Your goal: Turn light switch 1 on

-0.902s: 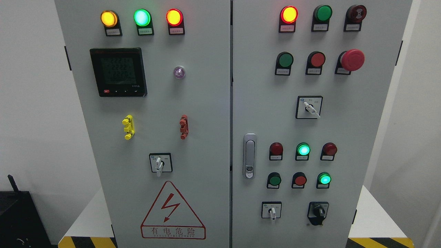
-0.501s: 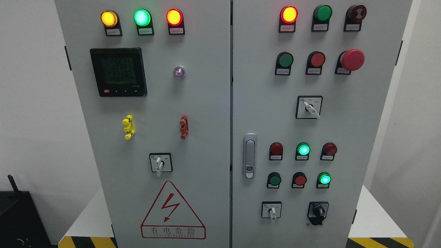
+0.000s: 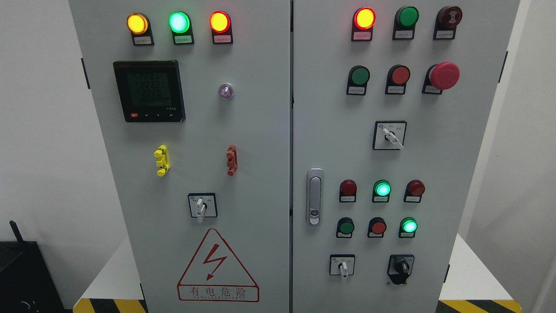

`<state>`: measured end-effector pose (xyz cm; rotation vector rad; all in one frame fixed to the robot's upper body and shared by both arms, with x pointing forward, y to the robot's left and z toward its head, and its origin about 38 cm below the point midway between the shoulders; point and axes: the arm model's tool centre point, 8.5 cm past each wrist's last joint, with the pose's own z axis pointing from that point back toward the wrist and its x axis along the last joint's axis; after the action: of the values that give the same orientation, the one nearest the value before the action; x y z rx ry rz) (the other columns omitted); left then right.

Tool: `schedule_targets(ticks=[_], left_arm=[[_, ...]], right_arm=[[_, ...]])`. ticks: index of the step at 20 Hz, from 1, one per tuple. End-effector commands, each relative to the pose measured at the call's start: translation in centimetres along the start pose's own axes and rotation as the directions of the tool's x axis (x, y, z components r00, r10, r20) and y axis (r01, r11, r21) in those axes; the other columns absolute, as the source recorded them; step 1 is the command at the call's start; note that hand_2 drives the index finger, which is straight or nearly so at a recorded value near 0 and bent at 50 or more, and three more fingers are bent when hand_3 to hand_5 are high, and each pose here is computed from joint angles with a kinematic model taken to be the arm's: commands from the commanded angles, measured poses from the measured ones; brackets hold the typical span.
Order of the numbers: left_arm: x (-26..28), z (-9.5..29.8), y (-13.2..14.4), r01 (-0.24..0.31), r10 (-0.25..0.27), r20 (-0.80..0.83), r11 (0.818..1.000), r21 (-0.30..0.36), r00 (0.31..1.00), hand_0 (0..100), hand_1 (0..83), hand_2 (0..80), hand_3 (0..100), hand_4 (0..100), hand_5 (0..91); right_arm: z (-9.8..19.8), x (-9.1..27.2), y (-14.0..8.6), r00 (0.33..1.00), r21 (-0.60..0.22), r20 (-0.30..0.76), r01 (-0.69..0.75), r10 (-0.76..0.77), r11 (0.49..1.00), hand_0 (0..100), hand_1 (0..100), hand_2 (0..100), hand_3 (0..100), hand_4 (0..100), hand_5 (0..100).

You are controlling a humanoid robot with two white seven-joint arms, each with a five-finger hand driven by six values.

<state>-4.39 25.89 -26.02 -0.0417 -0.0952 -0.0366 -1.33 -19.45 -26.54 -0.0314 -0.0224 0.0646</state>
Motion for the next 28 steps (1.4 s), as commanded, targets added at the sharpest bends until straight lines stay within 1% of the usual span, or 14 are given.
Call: schedule_targets(ticks=[1, 4, 6, 7, 9, 10, 11, 14, 19, 20, 22, 25, 28], left_arm=[[3.9, 0.3, -0.6, 0.025, -0.024, 0.188, 1.000, -0.007, 0.982, 29, 0.0, 0.0, 0, 0, 0.0], [4.9, 1.1, -0.9, 0.027, -0.023, 0.264, 1.000, -0.011, 0.964, 30, 0.0, 0.0, 0, 0, 0.0], [6.7, 1.9, -0.2, 0.000, -0.002, 0.344, 1.000, 0.006, 0.939, 30, 0.0, 0.0, 0, 0, 0.0], [8.4, 2.5, 0.4, 0.000, -0.010, 0.392, 1.000, 0.024, 0.920, 30, 0.0, 0.0, 0, 0, 0.0], [9.8, 3.1, 0.8, 0.062, -0.081, 0.430, 0.996, 0.057, 0.899, 31, 0.4, 0.0, 0, 0, 0.0], [10.0, 3.3, 1.3, 0.072, -0.099, 0.439, 0.994, 0.078, 0.893, 31, 0.5, 0.0, 0, 0, 0.0], [10.5, 3.6, 1.8, 0.063, -0.102, 0.461, 0.993, 0.099, 0.881, 32, 0.6, 0.0, 0, 0, 0.0], [13.1, 5.2, 3.1, 0.033, -0.105, 0.589, 0.991, 0.133, 0.802, 33, 1.1, 0.0, 0, 0, 0.0], [15.1, 8.0, 5.4, 0.032, -0.158, 0.702, 0.981, 0.190, 0.694, 35, 3.1, 0.0, 0, 0, 0.0], [15.4, 8.7, 5.7, 0.039, -0.175, 0.717, 0.979, 0.201, 0.675, 35, 3.3, 0.0, 0, 0, 0.0], [15.8, 9.7, 6.0, 0.055, -0.199, 0.734, 0.975, 0.216, 0.649, 36, 3.7, 0.0, 0, 2, 0.0], [15.7, 10.3, 6.1, 0.070, -0.214, 0.739, 0.973, 0.222, 0.639, 37, 4.0, 0.0, 1, 2, 0.0], [16.3, 10.8, 6.3, 0.055, -0.211, 0.756, 0.972, 0.227, 0.620, 38, 4.3, 0.0, 2, 3, 0.0]], right_arm=[[0.0, 0.0, 0.0, 1.000, 0.000, -0.002, 0.024, -0.024, 1.000, 0, 0, 0, 0, 0, 0], [0.0, 0.0, 0.0, 1.000, 0.000, -0.002, 0.024, -0.024, 1.000, 0, 0, 0, 0, 0, 0], [0.0, 0.0, 0.0, 1.000, 0.000, -0.002, 0.024, -0.024, 1.000, 0, 0, 0, 0, 0, 0], [0.0, 0.0, 0.0, 1.000, 0.000, -0.002, 0.024, -0.024, 1.000, 0, 0, 0, 0, 0, 0], [0.0, 0.0, 0.0, 1.000, 0.000, -0.002, 0.024, -0.024, 1.000, 0, 0, 0, 0, 0, 0], [0.0, 0.0, 0.0, 1.000, 0.000, -0.002, 0.024, -0.024, 1.000, 0, 0, 0, 0, 0, 0], [0.0, 0.0, 0.0, 1.000, 0.000, -0.002, 0.024, -0.024, 1.000, 0, 0, 0, 0, 0, 0], [0.0, 0.0, 0.0, 1.000, 0.000, -0.002, 0.024, -0.024, 1.000, 0, 0, 0, 0, 0, 0], [0.0, 0.0, 0.0, 1.000, 0.000, -0.002, 0.024, -0.024, 1.000, 0, 0, 0, 0, 0, 0], [0.0, 0.0, 0.0, 1.000, 0.000, -0.002, 0.024, -0.024, 1.000, 0, 0, 0, 0, 0, 0], [0.0, 0.0, 0.0, 1.000, 0.000, -0.002, 0.024, -0.024, 1.000, 0, 0, 0, 0, 0, 0], [0.0, 0.0, 0.0, 1.000, 0.000, -0.002, 0.024, -0.024, 1.000, 0, 0, 0, 0, 0, 0], [0.0, 0.0, 0.0, 1.000, 0.000, -0.002, 0.024, -0.024, 1.000, 0, 0, 0, 0, 0, 0]])
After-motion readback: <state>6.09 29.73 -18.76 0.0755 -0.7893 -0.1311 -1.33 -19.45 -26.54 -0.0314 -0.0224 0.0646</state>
